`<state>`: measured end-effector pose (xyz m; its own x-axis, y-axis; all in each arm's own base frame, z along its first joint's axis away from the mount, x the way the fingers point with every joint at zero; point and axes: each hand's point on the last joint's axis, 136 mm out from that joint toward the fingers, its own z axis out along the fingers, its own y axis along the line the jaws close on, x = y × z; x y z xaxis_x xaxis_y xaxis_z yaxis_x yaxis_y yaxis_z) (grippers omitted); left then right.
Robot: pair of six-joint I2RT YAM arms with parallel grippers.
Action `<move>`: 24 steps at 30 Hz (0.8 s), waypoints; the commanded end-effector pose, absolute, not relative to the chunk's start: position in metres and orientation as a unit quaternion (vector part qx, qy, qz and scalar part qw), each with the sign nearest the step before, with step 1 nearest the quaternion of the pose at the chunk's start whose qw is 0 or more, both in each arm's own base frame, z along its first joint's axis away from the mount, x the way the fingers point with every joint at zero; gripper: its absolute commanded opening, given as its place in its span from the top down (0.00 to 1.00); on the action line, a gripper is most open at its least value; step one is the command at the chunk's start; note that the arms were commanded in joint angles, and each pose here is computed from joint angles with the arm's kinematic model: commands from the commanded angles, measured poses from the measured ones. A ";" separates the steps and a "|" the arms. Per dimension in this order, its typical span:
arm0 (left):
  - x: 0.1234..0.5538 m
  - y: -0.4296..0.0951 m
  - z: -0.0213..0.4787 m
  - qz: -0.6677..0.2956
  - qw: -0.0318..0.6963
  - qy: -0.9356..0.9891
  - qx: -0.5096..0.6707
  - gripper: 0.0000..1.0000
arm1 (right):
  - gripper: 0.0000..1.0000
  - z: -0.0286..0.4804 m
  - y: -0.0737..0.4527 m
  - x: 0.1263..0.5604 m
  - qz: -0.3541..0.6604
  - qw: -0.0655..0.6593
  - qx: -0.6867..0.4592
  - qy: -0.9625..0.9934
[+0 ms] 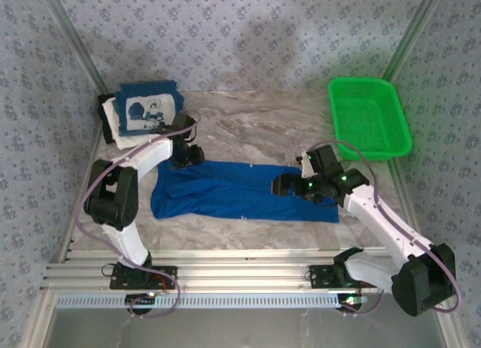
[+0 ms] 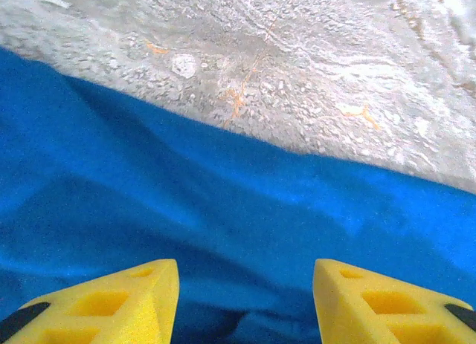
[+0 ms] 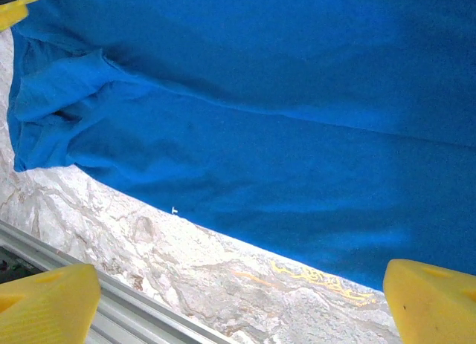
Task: Fold and stack the t-shirts
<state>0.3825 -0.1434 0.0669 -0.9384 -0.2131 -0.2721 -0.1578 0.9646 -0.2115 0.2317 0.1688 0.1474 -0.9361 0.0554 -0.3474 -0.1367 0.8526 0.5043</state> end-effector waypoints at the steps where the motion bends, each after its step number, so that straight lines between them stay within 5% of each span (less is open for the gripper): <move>1: 0.378 -0.154 0.051 -0.106 0.116 0.985 -0.075 0.50 | 0.00 0.148 0.170 0.225 0.277 0.168 -0.027 0.946; 24: 0.236 -0.188 0.053 -0.192 0.056 0.978 -0.052 0.46 | 0.00 0.146 0.174 0.242 0.279 0.164 -0.037 0.946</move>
<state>0.2449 -0.1802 0.0520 -0.9880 -0.1015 -0.1165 -0.0566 0.9393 -0.3385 0.2349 0.1700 0.1355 -0.9512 0.0390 -0.3062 -0.1277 0.8536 0.5051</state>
